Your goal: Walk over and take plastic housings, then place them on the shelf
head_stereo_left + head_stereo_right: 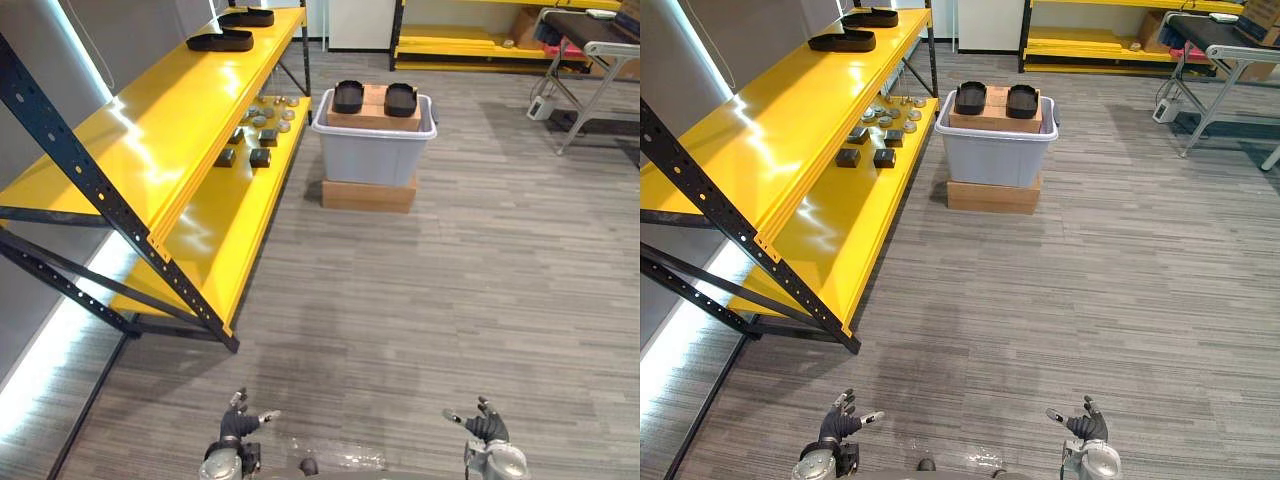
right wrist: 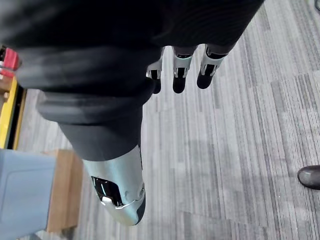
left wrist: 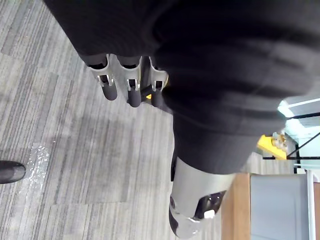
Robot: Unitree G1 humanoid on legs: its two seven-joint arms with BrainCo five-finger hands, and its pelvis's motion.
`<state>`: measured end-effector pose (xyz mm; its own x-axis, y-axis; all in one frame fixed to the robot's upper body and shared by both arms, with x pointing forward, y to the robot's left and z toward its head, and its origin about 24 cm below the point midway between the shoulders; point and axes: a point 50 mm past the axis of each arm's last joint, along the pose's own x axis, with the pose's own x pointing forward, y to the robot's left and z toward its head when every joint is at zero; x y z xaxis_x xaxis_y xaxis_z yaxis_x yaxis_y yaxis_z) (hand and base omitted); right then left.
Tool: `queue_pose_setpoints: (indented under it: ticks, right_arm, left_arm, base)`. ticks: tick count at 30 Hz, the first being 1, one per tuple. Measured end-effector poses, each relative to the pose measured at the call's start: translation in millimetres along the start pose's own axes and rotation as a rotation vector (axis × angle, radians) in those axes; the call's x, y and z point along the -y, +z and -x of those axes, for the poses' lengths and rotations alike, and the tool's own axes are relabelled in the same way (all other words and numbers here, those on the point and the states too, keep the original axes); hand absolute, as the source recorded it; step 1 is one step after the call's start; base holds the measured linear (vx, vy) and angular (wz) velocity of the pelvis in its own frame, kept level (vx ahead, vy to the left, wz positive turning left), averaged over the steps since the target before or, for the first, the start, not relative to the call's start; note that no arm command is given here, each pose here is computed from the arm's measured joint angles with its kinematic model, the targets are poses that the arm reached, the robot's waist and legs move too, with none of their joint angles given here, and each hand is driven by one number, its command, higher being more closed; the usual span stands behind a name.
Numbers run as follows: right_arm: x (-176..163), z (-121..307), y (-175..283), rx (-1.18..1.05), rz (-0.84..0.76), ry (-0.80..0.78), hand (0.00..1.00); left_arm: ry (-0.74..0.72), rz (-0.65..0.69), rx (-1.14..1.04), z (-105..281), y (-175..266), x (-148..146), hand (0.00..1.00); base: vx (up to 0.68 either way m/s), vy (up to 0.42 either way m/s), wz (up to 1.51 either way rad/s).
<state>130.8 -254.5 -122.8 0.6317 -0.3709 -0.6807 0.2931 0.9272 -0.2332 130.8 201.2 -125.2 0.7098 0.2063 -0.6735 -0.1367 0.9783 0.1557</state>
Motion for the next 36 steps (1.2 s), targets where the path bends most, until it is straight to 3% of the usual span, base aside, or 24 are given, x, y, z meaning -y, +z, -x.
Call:
queue_pose_setpoints:
  ticks: [10, 20, 36]
  right_arm:
    - [9.5, -0.7, 0.9, 0.001, 0.007, -0.014, 0.0]
    - [15.5, -7.1, 11.9, 0.016, -0.125, -0.061, 0.0]
    - [6.0, -16.6, 34.1, 0.05, -0.127, -0.03, 0.0]
  left_arm:
    - [0.048, 0.01, -0.02, 3.3, -6.9, -14.2, 0.0]
    - [0.109, 0.079, -0.018, 2.6, -5.6, -26.4, 0.0]
    - [0.19, 0.111, 0.075, -1.0, 16.3, -43.4, 0.0]
  base:
    - [-0.04, -0.016, 0.0]
    - [0.04, 0.003, -0.15]
    - [0.25, 0.074, -0.11]
